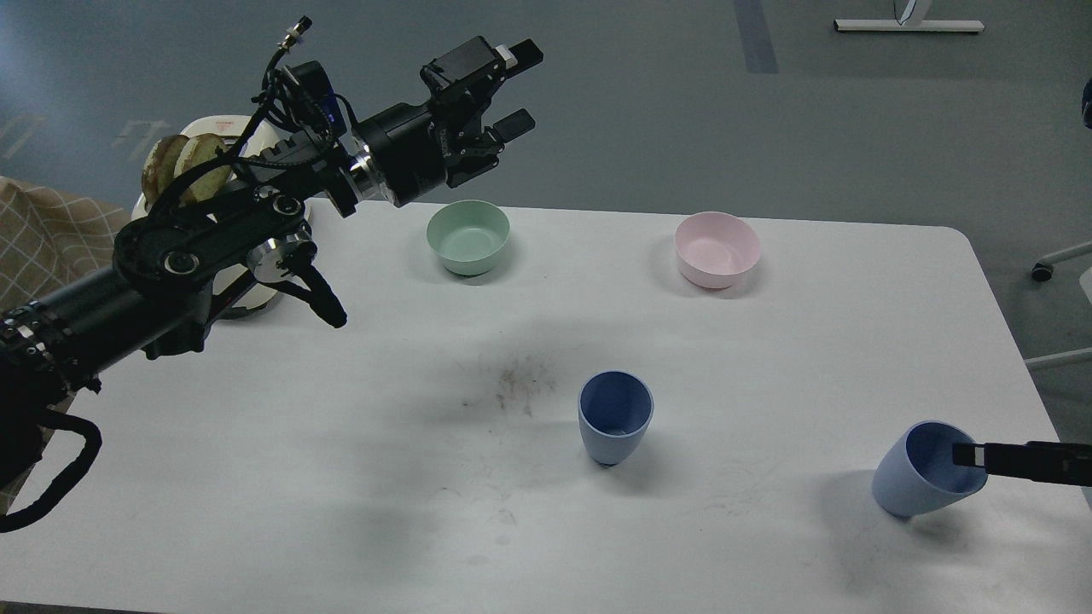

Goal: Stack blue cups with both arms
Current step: 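Reach the right gripper to the blue cup nearest the right arm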

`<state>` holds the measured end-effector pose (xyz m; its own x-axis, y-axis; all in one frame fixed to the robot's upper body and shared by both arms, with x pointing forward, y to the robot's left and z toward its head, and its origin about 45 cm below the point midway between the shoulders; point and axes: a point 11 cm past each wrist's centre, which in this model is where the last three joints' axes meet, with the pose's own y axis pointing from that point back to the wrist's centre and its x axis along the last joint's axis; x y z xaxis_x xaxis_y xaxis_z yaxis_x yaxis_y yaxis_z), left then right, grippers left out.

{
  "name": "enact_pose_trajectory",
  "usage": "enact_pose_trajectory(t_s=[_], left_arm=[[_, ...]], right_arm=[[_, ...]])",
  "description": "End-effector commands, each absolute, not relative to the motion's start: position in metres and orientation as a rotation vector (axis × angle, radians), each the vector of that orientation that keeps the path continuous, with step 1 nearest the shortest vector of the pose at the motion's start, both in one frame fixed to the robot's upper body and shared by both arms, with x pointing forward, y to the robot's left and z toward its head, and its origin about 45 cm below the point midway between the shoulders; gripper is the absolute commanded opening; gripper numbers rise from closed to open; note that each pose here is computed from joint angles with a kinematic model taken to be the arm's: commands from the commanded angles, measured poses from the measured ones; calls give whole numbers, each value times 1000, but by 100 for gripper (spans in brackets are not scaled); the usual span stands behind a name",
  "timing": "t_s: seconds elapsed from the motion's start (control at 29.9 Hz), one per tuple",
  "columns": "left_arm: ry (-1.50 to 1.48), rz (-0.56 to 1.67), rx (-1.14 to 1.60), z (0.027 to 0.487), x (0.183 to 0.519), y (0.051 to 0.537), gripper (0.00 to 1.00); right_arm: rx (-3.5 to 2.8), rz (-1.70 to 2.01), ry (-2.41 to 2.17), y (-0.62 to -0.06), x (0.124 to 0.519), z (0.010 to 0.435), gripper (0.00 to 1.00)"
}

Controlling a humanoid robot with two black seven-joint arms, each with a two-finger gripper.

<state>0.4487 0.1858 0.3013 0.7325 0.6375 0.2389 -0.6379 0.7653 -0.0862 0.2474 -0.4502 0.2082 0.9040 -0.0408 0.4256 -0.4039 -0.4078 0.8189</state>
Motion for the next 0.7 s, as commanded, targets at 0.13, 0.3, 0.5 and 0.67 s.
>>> enact_pose_trajectory(t_s=[0.13, 0.3, 0.5, 0.67], left_arm=[[-251, 703, 5, 297, 447, 187, 98], [-251, 705, -2, 299, 448, 188, 98], [-253, 708, -10, 301, 449, 189, 98], [-254, 711, -16, 303, 449, 189, 98]], right_arm=[[1989, 411, -297, -439, 249, 200, 82], [1995, 409, -290, -437, 249, 198, 64], [1992, 408, -286, -437, 247, 198, 39], [1966, 428, -251, -441, 245, 198, 32]])
